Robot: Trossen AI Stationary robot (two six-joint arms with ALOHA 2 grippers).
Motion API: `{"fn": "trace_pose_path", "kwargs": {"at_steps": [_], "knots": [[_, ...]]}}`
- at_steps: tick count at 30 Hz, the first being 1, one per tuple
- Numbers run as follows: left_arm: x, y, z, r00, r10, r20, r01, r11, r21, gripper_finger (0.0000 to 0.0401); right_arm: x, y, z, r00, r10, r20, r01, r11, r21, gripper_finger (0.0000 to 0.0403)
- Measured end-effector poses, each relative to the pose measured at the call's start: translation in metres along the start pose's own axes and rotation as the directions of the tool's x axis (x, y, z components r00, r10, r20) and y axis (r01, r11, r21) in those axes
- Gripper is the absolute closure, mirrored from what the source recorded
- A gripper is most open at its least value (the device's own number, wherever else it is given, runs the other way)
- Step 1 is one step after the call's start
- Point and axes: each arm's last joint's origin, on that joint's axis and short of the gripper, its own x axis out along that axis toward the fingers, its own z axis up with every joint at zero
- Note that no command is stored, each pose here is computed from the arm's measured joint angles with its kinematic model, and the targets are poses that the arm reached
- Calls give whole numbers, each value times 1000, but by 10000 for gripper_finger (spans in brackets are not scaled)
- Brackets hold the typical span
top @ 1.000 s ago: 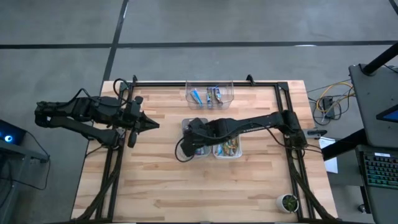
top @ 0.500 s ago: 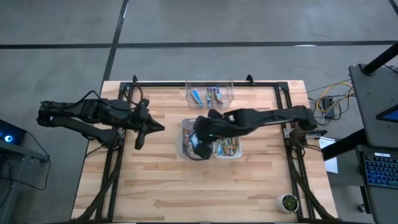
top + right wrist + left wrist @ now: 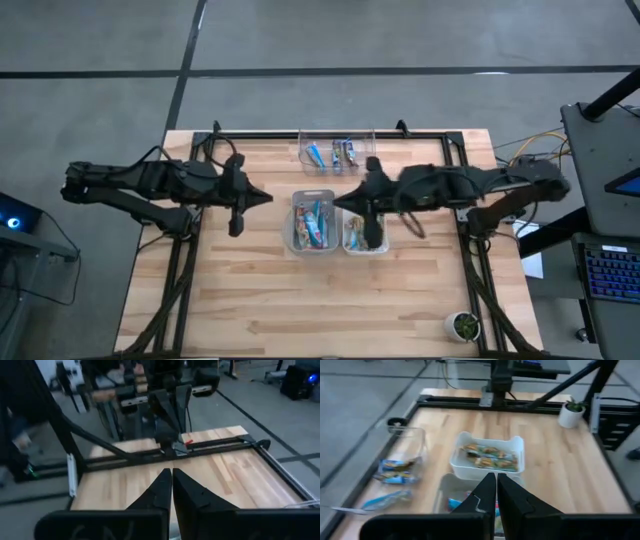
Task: Pick and place Granola Bars by type
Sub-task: Return to Home Position
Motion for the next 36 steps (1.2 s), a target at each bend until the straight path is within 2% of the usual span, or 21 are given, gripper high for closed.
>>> {"fn": "trace_pose_path", "kwargs": {"at_steps": [3,12,16,18,21,23,28,36], "knots": [[-1,2,0,999,42,9,-42,999,31,401,-17,-7,-14,1000,7,28,-10,996,89,395],[1,1,1,999,46,10,-46,999,14,401,-55,-24,-59,999,12,-45,2,957,290,394],[1,2,-4,999,48,13,-48,999,18,401,-65,-31,-76,999,20,-32,-14,984,180,394],[0,2,-8,998,44,53,-44,999,7,401,-67,-31,-87,994,108,-10,-106,986,131,394],[0,3,-14,985,33,171,-32,999,-11,401,-67,-33,-97,963,260,72,-266,960,92,394],[-1,4,-22,978,28,209,-27,1000,-6,401,-66,-37,-105,945,313,93,-320,944,76,394],[-8,8,-44,968,25,249,-29,1000,12,401,-71,-48,-126,949,305,78,-309,950,51,394],[-22,15,-72,936,20,351,-18,1000,-8,401,-107,-71,-148,951,247,188,-255,967,19,394]]}}
